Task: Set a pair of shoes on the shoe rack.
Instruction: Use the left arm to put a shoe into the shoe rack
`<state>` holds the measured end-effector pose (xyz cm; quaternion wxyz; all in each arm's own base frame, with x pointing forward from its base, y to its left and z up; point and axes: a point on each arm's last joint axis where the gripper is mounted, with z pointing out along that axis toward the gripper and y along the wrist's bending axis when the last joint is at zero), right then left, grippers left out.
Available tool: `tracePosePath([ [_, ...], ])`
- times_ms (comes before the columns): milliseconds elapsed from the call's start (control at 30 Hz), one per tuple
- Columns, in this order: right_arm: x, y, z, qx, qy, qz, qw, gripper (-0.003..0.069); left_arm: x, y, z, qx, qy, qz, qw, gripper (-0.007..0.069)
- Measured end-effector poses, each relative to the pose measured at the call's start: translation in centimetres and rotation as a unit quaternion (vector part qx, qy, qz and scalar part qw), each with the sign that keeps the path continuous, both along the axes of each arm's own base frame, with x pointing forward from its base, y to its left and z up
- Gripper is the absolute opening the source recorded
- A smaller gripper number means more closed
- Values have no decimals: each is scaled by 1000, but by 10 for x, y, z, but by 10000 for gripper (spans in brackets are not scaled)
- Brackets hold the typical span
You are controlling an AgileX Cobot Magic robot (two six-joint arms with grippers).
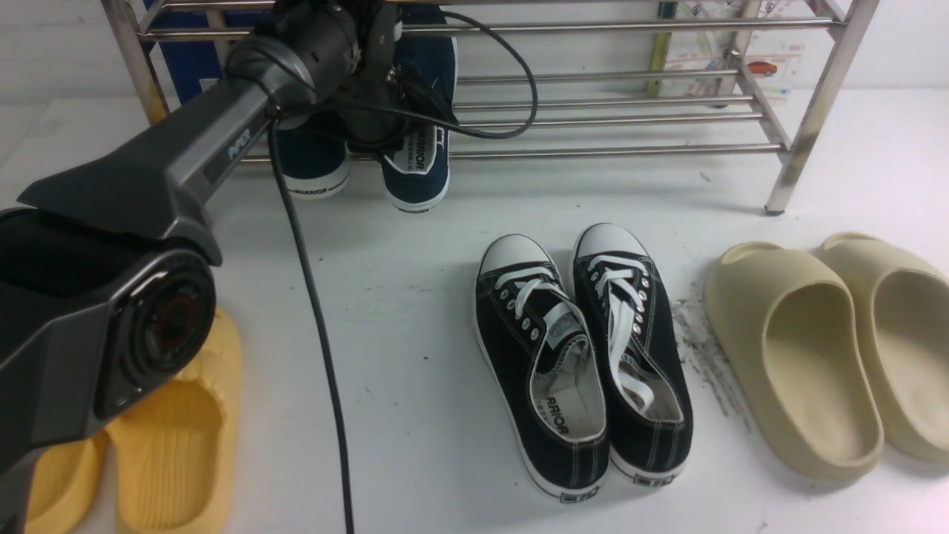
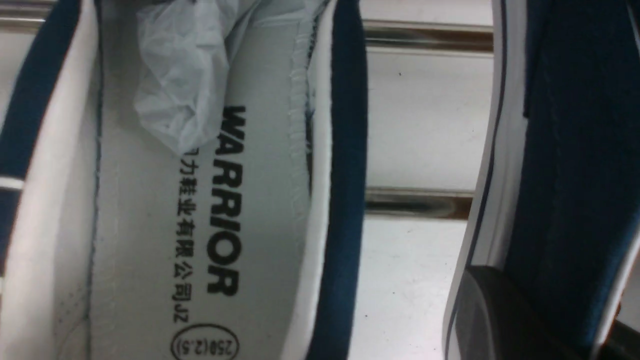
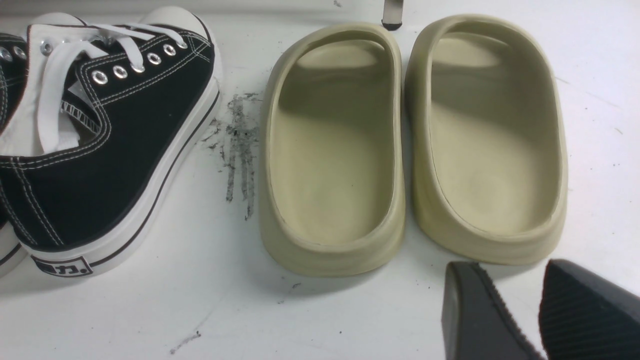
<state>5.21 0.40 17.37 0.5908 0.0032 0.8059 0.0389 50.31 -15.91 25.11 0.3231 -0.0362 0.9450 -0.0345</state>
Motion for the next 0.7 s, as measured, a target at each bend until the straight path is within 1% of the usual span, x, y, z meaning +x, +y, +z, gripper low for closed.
tracePosePath([
  [233,0,0,0,0,0,0,1000,239,3,0,3,1,-21,-3,1000,57],
  [333,0,0,0,0,0,0,1000,239,5,0,8,-2,-41,-2,999,118],
  [433,0,0,0,0,0,0,1000,239,5,0,8,-8,-40,5,999,168],
  [567,0,0,0,0,0,0,1000,239,4,0,10,-12,-38,11,999,217],
  [700,0,0,0,0,0,0,1000,239,-6,-1,25,-16,-28,14,999,237],
])
